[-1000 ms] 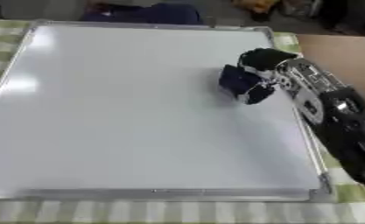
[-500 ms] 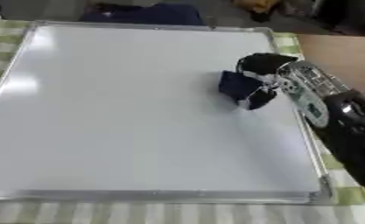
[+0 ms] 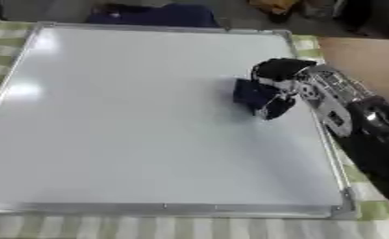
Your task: Wipe the whiteboard clean with a brush.
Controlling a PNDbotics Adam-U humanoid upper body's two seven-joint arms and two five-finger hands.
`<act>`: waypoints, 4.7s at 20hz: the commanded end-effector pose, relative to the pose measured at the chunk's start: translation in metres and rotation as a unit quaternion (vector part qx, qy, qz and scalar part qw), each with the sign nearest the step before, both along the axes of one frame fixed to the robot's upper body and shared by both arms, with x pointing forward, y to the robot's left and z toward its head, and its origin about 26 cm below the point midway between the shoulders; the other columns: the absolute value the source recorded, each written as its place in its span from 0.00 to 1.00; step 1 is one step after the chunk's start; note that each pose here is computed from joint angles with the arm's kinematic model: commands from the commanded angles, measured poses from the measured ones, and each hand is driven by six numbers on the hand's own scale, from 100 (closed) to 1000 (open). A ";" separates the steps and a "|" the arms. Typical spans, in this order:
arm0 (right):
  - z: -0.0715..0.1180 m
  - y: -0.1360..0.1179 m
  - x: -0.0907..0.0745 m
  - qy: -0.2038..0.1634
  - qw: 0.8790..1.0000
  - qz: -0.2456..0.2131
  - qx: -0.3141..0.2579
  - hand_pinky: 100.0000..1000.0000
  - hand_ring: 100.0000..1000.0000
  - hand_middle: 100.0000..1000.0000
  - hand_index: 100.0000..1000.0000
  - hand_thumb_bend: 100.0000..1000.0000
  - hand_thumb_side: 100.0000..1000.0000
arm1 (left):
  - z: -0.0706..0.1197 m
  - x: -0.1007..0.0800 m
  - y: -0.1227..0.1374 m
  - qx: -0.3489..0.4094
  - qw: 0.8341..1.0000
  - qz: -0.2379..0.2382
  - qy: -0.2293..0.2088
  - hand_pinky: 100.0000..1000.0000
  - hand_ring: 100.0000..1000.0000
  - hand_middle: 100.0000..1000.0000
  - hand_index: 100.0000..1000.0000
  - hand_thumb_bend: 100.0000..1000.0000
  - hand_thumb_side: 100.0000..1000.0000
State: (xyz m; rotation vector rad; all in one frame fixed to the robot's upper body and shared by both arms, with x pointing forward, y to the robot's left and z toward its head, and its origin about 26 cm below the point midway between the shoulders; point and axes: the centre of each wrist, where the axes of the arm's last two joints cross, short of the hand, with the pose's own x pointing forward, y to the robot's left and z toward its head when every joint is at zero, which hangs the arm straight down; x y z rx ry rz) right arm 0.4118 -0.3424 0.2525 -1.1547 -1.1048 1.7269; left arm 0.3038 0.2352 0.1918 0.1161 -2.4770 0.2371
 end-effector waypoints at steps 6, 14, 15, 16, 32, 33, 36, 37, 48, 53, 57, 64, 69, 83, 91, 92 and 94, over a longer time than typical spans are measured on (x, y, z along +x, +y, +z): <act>-0.014 -0.025 0.013 -0.014 0.997 -0.079 -0.007 0.55 0.64 0.20 0.26 0.00 0.04 | 0.007 -0.003 0.003 0.012 1.000 -0.001 -0.015 0.59 0.80 0.79 0.58 0.10 1.00; -0.014 -0.030 0.015 -0.030 0.995 -0.095 -0.001 0.54 0.64 0.20 0.26 0.00 0.06 | 0.007 -0.003 0.003 0.013 1.000 0.000 -0.014 0.59 0.80 0.79 0.58 0.10 1.00; -0.014 -0.030 0.015 -0.031 0.995 -0.097 0.002 0.54 0.64 0.20 0.26 0.00 0.06 | 0.007 -0.003 0.003 0.013 1.000 0.000 -0.014 0.59 0.80 0.79 0.58 0.10 1.00; -0.014 -0.030 0.015 -0.031 0.995 -0.098 0.004 0.54 0.63 0.20 0.26 0.00 0.06 | 0.007 -0.003 0.003 0.013 1.000 0.000 -0.014 0.59 0.80 0.79 0.58 0.10 1.00; -0.019 -0.016 0.010 0.009 0.998 -0.053 0.018 0.53 0.61 0.18 0.24 0.00 0.05 | 0.008 -0.002 0.002 0.014 1.000 -0.003 -0.016 0.60 0.80 0.79 0.58 0.10 1.00; -0.018 -0.013 0.010 0.017 0.999 -0.043 0.019 0.53 0.61 0.18 0.24 0.00 0.05 | 0.009 -0.002 0.002 0.014 1.000 -0.003 -0.017 0.60 0.80 0.79 0.58 0.10 1.00; -0.016 -0.005 0.007 0.036 0.999 -0.014 0.021 0.53 0.61 0.18 0.24 0.00 0.05 | 0.009 -0.002 0.002 0.014 1.000 -0.003 -0.017 0.60 0.80 0.79 0.58 0.10 1.00; -0.016 -0.002 0.005 0.044 0.999 -0.003 0.020 0.53 0.61 0.18 0.24 0.00 0.05 | 0.009 -0.002 0.002 0.014 1.000 -0.003 -0.017 0.60 0.80 0.79 0.58 0.10 1.00; -0.009 0.009 -0.010 0.087 0.995 0.040 0.043 0.52 0.60 0.18 0.23 0.00 0.05 | 0.009 -0.002 0.002 0.014 1.000 -0.004 -0.017 0.60 0.80 0.79 0.58 0.11 1.00; -0.003 0.005 -0.011 0.065 0.997 0.016 0.041 0.52 0.61 0.18 0.24 0.00 0.03 | 0.009 -0.002 0.003 0.015 1.000 -0.003 -0.017 0.60 0.80 0.79 0.58 0.10 1.00; -0.004 -0.007 -0.004 0.036 0.998 -0.032 0.045 0.52 0.62 0.19 0.25 0.00 0.03 | 0.009 -0.002 0.003 0.015 1.000 -0.003 -0.016 0.60 0.80 0.79 0.58 0.10 1.00; -0.011 -0.019 0.008 0.005 0.997 -0.070 0.037 0.52 0.61 0.18 0.24 0.00 0.03 | 0.008 -0.002 0.003 0.015 1.000 -0.003 -0.016 0.60 0.80 0.79 0.58 0.10 1.00; -0.010 -0.025 0.013 -0.004 0.995 -0.088 0.049 0.52 0.61 0.18 0.24 0.00 0.03 | 0.008 -0.002 0.003 0.015 1.000 -0.002 -0.016 0.60 0.80 0.79 0.58 0.10 1.00; -0.006 -0.027 0.015 -0.015 0.993 -0.099 0.065 0.51 0.60 0.17 0.24 0.00 0.03 | 0.009 -0.002 0.003 0.016 1.000 -0.003 -0.016 0.60 0.80 0.79 0.58 0.10 1.00; -0.005 -0.027 0.015 -0.030 0.991 -0.111 0.066 0.51 0.60 0.18 0.24 0.00 0.03 | 0.009 -0.002 0.002 0.016 1.000 -0.004 -0.017 0.60 0.80 0.79 0.58 0.10 1.00; -0.005 -0.027 0.015 -0.035 0.991 -0.114 0.062 0.51 0.60 0.18 0.24 0.00 0.03 | 0.009 -0.002 0.002 0.016 1.000 -0.004 -0.017 0.60 0.80 0.79 0.58 0.10 1.00; -0.005 -0.027 0.015 -0.045 0.990 -0.120 0.054 0.51 0.60 0.18 0.24 0.00 0.04 | 0.009 -0.002 0.002 0.016 1.000 -0.004 -0.018 0.60 0.80 0.79 0.58 0.10 1.00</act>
